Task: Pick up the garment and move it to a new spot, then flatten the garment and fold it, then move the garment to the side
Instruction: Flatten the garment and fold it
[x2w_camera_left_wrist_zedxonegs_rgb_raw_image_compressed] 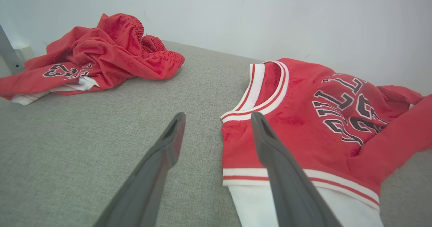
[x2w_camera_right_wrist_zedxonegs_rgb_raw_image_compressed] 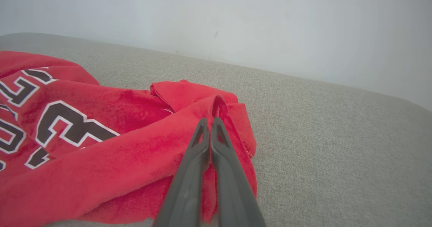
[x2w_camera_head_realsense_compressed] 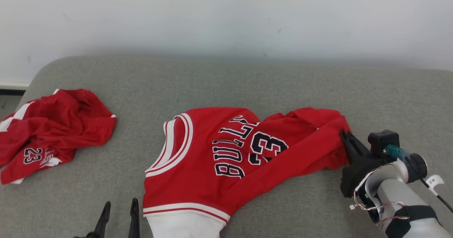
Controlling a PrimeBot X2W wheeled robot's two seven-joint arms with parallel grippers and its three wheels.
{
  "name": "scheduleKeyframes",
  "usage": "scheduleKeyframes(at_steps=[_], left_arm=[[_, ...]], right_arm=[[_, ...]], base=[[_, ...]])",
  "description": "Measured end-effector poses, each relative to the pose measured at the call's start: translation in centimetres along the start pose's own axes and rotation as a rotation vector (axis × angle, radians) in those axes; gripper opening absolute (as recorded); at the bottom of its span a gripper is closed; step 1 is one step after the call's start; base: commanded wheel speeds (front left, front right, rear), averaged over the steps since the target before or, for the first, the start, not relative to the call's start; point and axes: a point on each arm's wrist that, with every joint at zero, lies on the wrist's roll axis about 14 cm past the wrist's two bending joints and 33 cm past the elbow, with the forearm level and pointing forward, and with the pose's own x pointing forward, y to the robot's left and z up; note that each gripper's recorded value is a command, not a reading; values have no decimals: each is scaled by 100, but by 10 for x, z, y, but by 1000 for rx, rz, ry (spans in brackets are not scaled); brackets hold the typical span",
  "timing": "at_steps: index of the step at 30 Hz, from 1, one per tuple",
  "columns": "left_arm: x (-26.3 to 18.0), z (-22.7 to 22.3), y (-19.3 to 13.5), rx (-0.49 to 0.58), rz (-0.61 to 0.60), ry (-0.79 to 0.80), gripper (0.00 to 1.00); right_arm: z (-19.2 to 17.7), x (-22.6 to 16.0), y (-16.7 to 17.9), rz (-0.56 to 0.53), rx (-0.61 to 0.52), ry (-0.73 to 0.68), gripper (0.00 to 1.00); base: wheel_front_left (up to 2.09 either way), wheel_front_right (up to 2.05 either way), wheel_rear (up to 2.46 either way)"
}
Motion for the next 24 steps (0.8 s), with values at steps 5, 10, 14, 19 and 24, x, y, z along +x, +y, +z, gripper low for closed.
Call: scheduleKeyframes(at_steps=[5, 10, 14, 19, 24], left_arm=[[-6, -9, -6, -6, -22, 27, 100], [-5, -13, -14, -14, -48, 38, 100], [-2, -16, -24, -24, -78, 48, 100], [3, -18, -34, -28, -106, 55, 100], [6, -24, -39, -29, -120, 75, 100]], right_arm=[[3, -23, 9, 1, 147, -68, 0], [4, -48, -4, -11, 141, -95, 0], [-7, -77, -8, -37, 228, -80, 0], [-20, -112, -5, -51, 291, -30, 0], [-39, -139, 19, -28, 360, 80, 0]], base=[[0, 0, 0], [0, 0, 0], [0, 0, 0], [0, 0, 0], [0, 0, 0]])
